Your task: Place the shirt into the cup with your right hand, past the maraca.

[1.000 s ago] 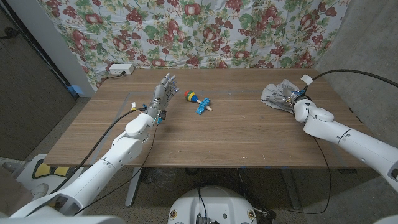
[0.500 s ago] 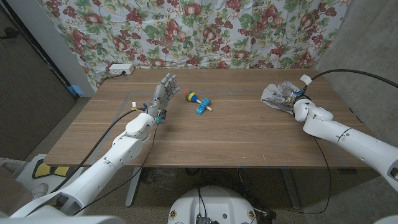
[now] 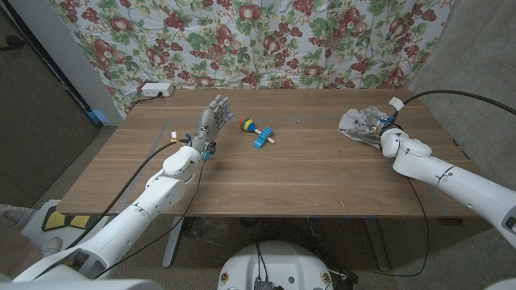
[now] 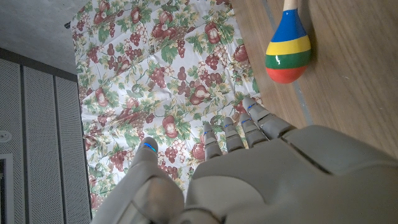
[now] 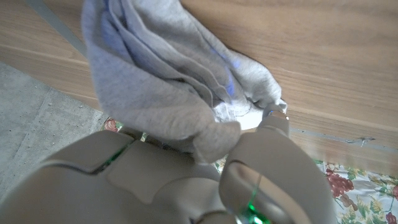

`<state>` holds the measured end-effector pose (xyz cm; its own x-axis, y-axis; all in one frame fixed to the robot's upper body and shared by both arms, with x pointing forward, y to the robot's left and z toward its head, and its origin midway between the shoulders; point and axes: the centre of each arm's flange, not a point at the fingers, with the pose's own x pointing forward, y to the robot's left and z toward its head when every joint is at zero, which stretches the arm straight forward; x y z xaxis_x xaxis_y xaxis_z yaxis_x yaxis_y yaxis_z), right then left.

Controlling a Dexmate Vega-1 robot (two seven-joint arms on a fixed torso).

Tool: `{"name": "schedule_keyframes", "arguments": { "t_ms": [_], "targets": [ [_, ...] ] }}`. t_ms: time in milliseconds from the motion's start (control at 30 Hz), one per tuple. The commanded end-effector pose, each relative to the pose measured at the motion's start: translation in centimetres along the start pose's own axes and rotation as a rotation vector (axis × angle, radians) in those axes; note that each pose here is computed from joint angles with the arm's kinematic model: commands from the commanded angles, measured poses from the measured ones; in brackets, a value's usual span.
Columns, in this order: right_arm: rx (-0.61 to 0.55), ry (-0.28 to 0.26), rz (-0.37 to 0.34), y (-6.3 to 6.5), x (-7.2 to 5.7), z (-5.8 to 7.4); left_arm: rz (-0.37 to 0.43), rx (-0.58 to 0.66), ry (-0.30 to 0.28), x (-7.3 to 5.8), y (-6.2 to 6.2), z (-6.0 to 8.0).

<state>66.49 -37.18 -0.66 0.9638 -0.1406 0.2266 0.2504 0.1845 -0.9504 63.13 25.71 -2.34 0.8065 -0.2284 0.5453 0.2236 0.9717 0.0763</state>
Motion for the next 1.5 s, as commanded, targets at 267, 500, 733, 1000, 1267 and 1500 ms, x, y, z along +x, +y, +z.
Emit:
{"name": "schedule_keyframes", "arguments": {
  "t_ms": [267, 500, 733, 1000, 1267, 1500],
  "targets": [
    [-0.001, -0.005, 0.011, 0.28, 0.22, 0.23, 0.009, -0.007, 0.005, -0.29, 0.11, -0.35],
    [0.006, -0.006, 0.010, 0.30, 0.28, 0.10, 0.006, -0.009, 0.006, -0.20, -0.03, -0.44],
    [0.009, -0.005, 0.005, 0.27, 0.32, -0.04, 0.005, -0.010, 0.005, -0.03, -0.17, -0.49],
    [0.008, -0.003, 0.004, 0.30, 0.33, -0.10, 0.004, -0.009, 0.004, 0.07, -0.35, -0.48],
    [0.013, -0.004, -0.005, 0.33, 0.30, -0.23, 0.006, -0.009, 0.005, 0.00, -0.48, -0.49],
    [0.019, -0.004, -0.020, 0.30, 0.28, -0.38, 0.005, -0.008, 0.005, -0.01, -0.62, -0.49]
  ]
}}
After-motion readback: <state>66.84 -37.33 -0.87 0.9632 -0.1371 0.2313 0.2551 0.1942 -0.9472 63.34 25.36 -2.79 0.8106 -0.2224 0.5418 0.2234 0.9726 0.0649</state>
